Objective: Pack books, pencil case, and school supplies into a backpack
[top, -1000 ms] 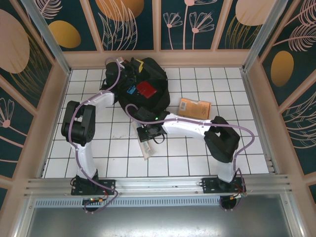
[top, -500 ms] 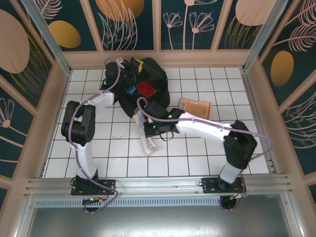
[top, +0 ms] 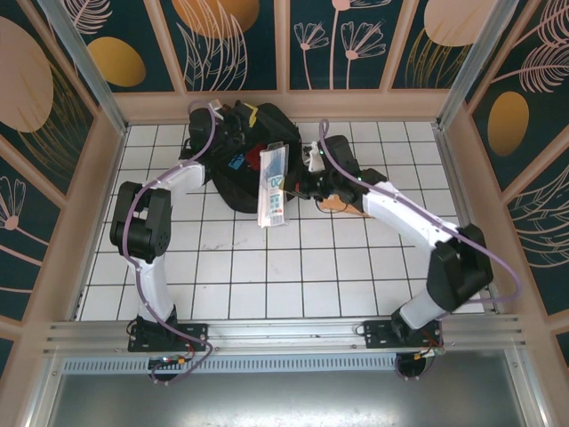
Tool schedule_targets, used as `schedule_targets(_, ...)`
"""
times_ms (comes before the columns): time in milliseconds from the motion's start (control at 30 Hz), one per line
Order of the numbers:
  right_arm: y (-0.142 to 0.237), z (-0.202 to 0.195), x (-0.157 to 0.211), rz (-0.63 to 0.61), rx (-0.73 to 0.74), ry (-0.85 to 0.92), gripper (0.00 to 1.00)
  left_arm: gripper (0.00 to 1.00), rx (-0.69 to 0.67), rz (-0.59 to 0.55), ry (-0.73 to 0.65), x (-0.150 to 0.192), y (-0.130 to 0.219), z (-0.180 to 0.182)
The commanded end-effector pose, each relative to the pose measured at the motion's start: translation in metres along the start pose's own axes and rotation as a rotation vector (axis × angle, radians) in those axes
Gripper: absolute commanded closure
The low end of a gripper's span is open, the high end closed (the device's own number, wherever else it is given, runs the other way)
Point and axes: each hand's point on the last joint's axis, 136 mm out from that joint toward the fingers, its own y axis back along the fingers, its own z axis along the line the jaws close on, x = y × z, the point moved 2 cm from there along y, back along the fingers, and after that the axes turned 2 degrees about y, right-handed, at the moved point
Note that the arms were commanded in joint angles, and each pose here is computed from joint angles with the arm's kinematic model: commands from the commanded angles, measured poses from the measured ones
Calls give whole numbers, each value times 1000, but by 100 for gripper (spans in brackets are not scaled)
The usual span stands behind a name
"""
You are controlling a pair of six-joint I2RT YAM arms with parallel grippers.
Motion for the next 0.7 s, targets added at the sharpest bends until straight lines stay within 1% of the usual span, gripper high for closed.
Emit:
schedule_targets(0,-20,20,-16,55,-168,-86,100,100,117,10,-70,4,5,-57)
schedule_targets(133,-46,15,-29,70,-187,-128,100,100,124,19,-80,6,4,-65)
schedule_targets(300,-71,2,-59,36,-215,-242,100,100,128,25,-97,8,7,-69)
schedule_targets(333,-71,-7,-78,0,-222,-279,100,100,129,26,-102,9,8,-70)
schedule_targets(467,-96,-20,-112,-39,-199,-363,100,100,130,34,-108,12,11,-72)
schedule_targets(533,-108,-28,-128,-72,-161,-395,100,100,130,36,-108,13,11,-73)
schedule_targets(600,-115,-32,-143,-127,-126,-415,100,100,132,37,-111,14,12,-74)
schedule_targets(667,-117,-36,-159,-207,-88,-438,100,100,132,37,-109,15,13,-74)
